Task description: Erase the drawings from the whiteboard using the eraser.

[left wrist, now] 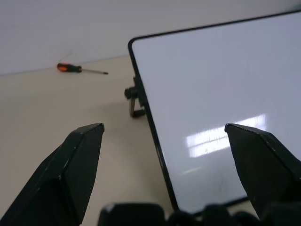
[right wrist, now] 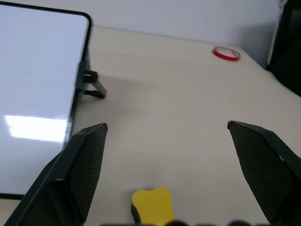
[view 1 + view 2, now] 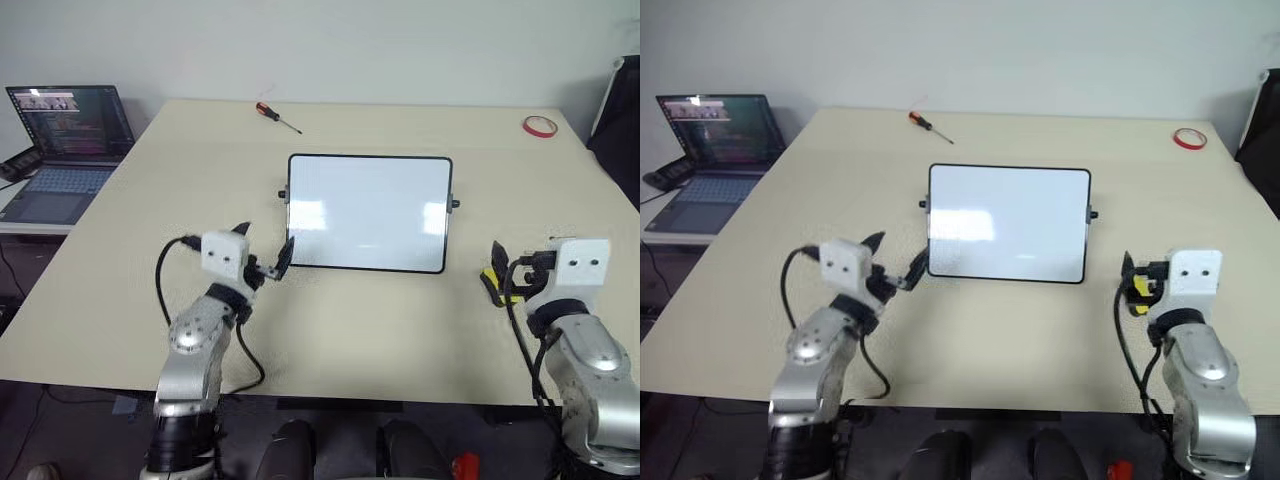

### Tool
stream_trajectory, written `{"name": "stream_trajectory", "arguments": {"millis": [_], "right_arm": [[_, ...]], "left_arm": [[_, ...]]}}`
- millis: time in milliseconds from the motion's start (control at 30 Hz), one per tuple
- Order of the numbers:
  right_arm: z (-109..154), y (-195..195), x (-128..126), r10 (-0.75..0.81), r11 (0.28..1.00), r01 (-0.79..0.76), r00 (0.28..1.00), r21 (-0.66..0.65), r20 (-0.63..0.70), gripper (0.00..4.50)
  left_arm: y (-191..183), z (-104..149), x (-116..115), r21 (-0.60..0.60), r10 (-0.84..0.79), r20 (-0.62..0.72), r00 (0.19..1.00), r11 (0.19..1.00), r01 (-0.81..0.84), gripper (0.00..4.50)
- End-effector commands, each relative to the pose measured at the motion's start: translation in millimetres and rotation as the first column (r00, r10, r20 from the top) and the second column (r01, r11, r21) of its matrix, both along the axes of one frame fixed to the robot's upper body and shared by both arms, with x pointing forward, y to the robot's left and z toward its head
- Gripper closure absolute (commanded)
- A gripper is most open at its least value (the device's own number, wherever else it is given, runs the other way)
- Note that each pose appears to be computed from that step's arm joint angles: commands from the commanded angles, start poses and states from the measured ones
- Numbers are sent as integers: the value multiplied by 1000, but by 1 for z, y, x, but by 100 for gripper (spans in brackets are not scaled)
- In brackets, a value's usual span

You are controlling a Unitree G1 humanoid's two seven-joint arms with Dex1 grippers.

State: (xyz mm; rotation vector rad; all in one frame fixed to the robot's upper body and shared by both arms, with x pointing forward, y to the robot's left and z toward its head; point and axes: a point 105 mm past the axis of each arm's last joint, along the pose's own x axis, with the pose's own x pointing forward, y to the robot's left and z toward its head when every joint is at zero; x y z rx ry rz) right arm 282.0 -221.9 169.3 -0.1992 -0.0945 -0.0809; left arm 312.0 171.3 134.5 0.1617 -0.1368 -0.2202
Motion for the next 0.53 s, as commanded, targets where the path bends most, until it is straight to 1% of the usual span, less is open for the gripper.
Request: {"name": "stream_trajectory", "arguments": {"millis": [33,167,333,533], "right_arm": [[16,-3,-4,-11,999,15,993,-36,115,3],[6,-5,-11,-23,999,28,993,-35,119,3],[-11,-11,-23,-41,998,45,996,-44,74,3],[-13,-11,-25,-44,998,47,996,-43,73,3]], "left_arm": [[-2,21,-13,20,53,99,994,998,-55,0],[1,17,-24,38,110,103,988,993,-115,0],[-4,12,-27,71,99,105,990,992,-107,0],[-4,10,-27,73,102,105,989,991,-110,0]]}}
